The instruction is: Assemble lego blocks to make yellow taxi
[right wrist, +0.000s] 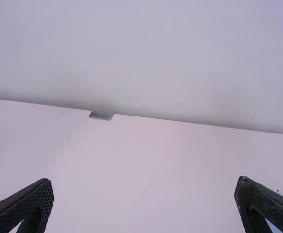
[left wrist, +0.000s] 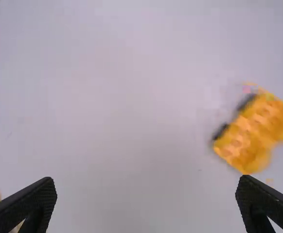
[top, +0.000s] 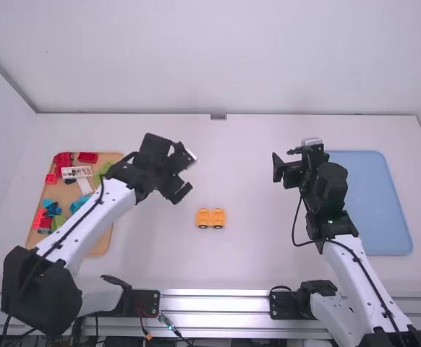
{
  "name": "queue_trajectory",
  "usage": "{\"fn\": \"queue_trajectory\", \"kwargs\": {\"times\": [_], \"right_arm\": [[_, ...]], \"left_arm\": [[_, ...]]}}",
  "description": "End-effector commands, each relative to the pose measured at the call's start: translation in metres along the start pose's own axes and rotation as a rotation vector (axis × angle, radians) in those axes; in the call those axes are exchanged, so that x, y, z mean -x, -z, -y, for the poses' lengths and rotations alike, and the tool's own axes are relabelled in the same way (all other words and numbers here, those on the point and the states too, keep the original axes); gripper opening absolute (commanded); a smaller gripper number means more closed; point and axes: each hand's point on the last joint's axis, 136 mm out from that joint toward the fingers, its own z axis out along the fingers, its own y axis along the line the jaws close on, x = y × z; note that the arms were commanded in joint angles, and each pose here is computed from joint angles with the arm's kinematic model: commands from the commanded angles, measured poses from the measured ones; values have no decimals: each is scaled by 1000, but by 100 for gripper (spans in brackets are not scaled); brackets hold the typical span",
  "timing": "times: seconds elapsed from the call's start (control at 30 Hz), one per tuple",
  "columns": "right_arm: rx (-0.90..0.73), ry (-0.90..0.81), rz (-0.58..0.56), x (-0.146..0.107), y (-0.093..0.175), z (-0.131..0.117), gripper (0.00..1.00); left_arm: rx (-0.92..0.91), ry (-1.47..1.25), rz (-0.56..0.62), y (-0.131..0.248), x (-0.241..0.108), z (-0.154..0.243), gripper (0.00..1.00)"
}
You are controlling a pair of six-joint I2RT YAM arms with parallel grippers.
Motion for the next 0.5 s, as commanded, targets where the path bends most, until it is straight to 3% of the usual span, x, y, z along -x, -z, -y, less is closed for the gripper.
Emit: {"fn": "queue_trajectory", "kwargs": {"times": [0.0, 0.1, 0.17, 0.3, 0.47], "right_arm": [[2, 2, 41, 19, 2, -1, 99], [1, 2, 43, 19, 2, 0, 99], [2, 2, 50, 21, 2, 0, 99], [2, -11, 61, 24, 2, 0, 99], [3, -50, 67, 25, 3, 0, 99]], "left_arm": [[262, 545, -31, 10, -28, -60, 99], [373, 920, -37, 15, -59, -97, 99], [316, 1083, -37, 7, -69, -107, 99], [258, 1258, -64, -4, -87, -124, 99], [352, 1474, -102, -26, -122, -164, 99]]}}
